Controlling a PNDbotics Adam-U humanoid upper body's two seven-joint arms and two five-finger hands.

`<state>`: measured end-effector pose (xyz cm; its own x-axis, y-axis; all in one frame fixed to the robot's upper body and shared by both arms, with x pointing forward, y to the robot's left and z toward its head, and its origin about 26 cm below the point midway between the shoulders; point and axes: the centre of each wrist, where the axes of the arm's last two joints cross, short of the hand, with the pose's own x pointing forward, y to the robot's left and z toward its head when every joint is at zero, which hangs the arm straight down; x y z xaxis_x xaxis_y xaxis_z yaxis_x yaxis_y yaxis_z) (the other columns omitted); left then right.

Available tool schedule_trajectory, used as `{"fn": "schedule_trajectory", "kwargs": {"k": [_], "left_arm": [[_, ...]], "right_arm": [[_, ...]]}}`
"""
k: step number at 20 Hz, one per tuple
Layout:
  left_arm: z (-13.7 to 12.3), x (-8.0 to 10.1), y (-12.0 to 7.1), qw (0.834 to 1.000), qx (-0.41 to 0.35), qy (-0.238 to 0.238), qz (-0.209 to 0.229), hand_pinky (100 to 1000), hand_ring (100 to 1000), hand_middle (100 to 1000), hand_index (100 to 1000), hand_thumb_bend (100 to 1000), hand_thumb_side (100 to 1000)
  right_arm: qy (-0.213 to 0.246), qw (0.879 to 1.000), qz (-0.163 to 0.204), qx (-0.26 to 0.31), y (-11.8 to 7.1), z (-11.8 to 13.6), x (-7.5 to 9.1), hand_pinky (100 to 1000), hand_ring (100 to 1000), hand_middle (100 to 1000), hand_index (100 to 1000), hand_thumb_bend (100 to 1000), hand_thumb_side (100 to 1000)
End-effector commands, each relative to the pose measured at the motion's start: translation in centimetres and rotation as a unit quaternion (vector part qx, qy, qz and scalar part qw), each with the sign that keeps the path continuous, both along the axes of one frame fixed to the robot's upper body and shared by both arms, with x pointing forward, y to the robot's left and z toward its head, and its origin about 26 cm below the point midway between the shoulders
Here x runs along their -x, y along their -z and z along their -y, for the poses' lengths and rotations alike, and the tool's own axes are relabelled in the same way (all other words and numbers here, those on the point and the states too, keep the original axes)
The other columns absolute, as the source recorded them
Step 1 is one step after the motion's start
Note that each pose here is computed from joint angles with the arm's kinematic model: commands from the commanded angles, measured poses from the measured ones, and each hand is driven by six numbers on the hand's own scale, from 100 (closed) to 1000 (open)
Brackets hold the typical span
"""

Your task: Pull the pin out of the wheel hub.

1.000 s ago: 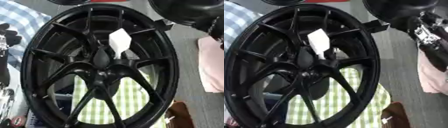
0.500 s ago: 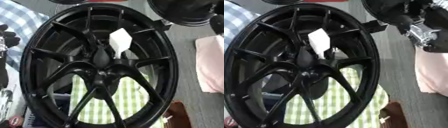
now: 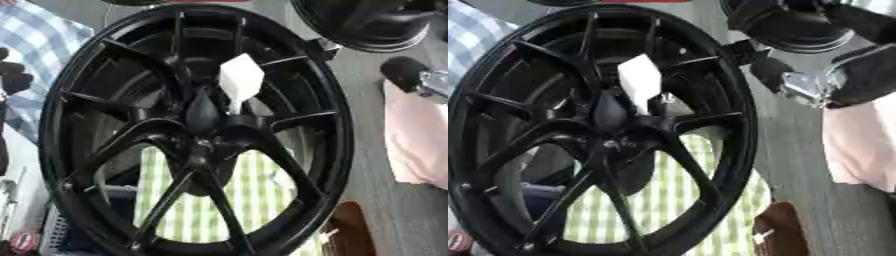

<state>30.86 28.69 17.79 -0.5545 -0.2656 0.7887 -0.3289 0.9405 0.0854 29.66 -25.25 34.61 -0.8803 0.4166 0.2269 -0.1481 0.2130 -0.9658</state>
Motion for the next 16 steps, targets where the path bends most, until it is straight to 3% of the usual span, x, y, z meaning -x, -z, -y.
{"fn": "schedule_trajectory", "kwargs": {"k": [1, 6, 7, 8, 16], "left_arm": [[-0.1, 0.2, -0.5, 1.0, -0.017, 0.004, 0.006, 725, 627, 584, 767, 100, 694], [-0.2, 0.1, -0.4, 1.0, -0.021, 0.006, 0.002, 725, 627, 584, 767, 100, 694], [-0.2, 0.2, -0.4, 1.0, -0.021, 0.005, 0.002, 725, 627, 584, 767, 100, 694], [-0.3, 0.2, -0.4, 1.0, -0.021, 0.004, 0.002, 725, 627, 584, 767, 100, 694], [-0.1, 0.1, -0.7, 1.0, -0.022, 0.007, 0.008, 725, 627, 584, 767, 100, 694]], "right_arm": [[-0.004, 0.999, 0.019, 0.031, -1.1, -0.6, 0.6, 893, 821, 766, 824, 258, 475], [-0.018, 0.997, 0.021, 0.07, -1.9, -4.1, 0.2, 900, 837, 781, 837, 304, 477], [-0.017, 0.997, 0.021, 0.076, -2.2, -4.7, 0.0, 901, 839, 781, 838, 273, 490], [-0.018, 0.996, 0.021, 0.082, -2.4, -5.3, -0.3, 903, 842, 786, 842, 329, 477], [-0.014, 0.995, -0.003, 0.097, -3.6, -7.6, -4.0, 909, 853, 795, 852, 364, 468]]}}
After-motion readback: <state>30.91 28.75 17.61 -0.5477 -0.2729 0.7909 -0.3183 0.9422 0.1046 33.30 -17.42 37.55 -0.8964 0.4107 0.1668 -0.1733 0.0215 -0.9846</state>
